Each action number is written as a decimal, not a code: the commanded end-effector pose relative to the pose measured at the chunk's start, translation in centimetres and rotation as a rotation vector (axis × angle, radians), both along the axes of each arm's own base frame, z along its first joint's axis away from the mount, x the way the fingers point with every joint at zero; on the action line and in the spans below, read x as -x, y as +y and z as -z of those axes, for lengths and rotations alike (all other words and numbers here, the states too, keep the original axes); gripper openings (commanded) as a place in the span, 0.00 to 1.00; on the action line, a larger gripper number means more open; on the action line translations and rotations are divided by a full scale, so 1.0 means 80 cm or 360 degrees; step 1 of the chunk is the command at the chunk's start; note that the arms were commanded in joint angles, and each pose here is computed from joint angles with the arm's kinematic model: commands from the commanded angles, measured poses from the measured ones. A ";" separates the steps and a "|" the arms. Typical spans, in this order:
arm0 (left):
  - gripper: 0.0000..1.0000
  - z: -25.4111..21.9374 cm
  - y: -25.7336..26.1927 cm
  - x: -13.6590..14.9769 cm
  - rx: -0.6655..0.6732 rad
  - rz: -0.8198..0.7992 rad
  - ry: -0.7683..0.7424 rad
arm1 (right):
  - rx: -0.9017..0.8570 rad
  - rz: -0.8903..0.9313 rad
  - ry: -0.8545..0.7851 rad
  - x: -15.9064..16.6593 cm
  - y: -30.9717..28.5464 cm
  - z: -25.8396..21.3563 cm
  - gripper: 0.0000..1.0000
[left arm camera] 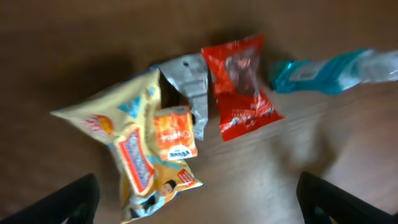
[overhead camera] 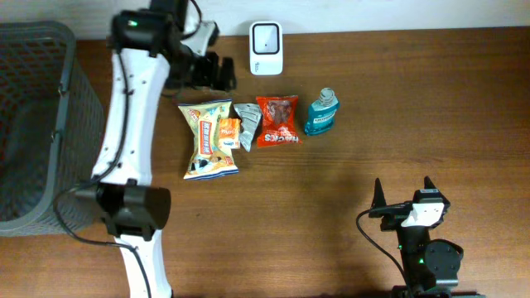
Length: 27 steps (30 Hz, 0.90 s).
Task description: Scan the item barcode
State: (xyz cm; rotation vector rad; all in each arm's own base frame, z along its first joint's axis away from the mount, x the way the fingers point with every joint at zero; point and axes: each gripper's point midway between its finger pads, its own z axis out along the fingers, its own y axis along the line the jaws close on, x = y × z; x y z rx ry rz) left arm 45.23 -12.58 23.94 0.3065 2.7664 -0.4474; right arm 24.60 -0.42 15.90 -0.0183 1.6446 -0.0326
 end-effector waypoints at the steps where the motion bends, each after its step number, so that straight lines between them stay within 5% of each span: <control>1: 0.99 -0.058 0.039 0.005 -0.0006 -0.0083 -0.0150 | 0.0005 0.0004 0.0006 0.000 0.000 0.004 0.99; 11: 0.99 -0.119 0.054 0.031 0.0058 -0.0117 -0.0302 | 0.0005 0.0004 0.0006 0.000 0.000 0.004 0.98; 18: 0.99 -0.036 -0.009 0.071 -0.0055 0.0089 0.0076 | 0.0005 0.0004 0.0005 0.000 0.000 0.004 0.99; 20: 0.99 -0.012 0.001 0.068 -0.0188 0.0054 0.0121 | 0.0005 0.0004 0.0005 0.000 0.000 0.004 0.99; 27: 0.99 -0.008 0.007 0.024 -0.0156 -0.0030 -0.0040 | 0.0005 0.0004 0.0006 0.000 0.000 0.004 0.98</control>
